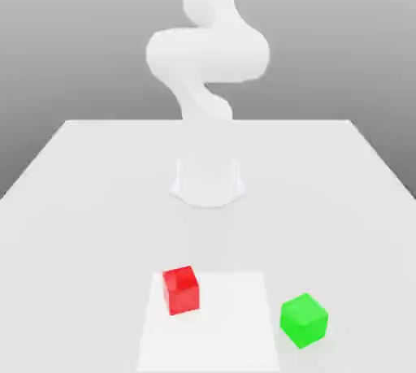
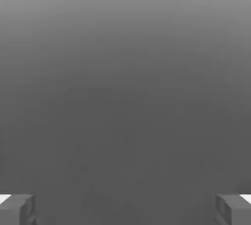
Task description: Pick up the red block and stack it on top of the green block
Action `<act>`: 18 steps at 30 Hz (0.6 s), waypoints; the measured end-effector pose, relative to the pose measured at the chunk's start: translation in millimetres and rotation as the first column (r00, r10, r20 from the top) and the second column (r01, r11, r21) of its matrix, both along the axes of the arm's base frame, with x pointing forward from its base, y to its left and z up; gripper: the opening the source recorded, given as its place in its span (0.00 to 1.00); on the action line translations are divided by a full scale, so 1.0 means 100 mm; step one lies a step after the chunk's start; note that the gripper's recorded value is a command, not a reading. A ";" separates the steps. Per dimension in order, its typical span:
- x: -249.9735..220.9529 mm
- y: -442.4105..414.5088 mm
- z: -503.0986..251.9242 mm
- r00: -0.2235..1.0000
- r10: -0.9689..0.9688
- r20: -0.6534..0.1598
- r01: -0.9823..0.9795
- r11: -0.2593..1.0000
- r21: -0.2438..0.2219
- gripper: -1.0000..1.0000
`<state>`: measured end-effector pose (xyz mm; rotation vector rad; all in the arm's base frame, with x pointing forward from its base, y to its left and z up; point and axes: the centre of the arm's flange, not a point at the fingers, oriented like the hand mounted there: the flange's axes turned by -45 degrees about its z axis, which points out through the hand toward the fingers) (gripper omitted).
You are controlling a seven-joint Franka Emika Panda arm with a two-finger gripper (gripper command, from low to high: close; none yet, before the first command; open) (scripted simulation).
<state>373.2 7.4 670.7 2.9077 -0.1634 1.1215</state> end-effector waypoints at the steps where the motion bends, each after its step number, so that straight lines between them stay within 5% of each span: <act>1: 0.11 0.02 -0.18 0.999 -0.041 -0.027 0.041 0.999 0.006 0.50; 9: 0.65 -0.13 -1.67 0.915 -0.329 -0.232 0.348 0.937 0.043 0.50; 18: 0.61 -0.46 -3.28 0.689 -0.569 -0.450 0.660 0.748 0.065 0.50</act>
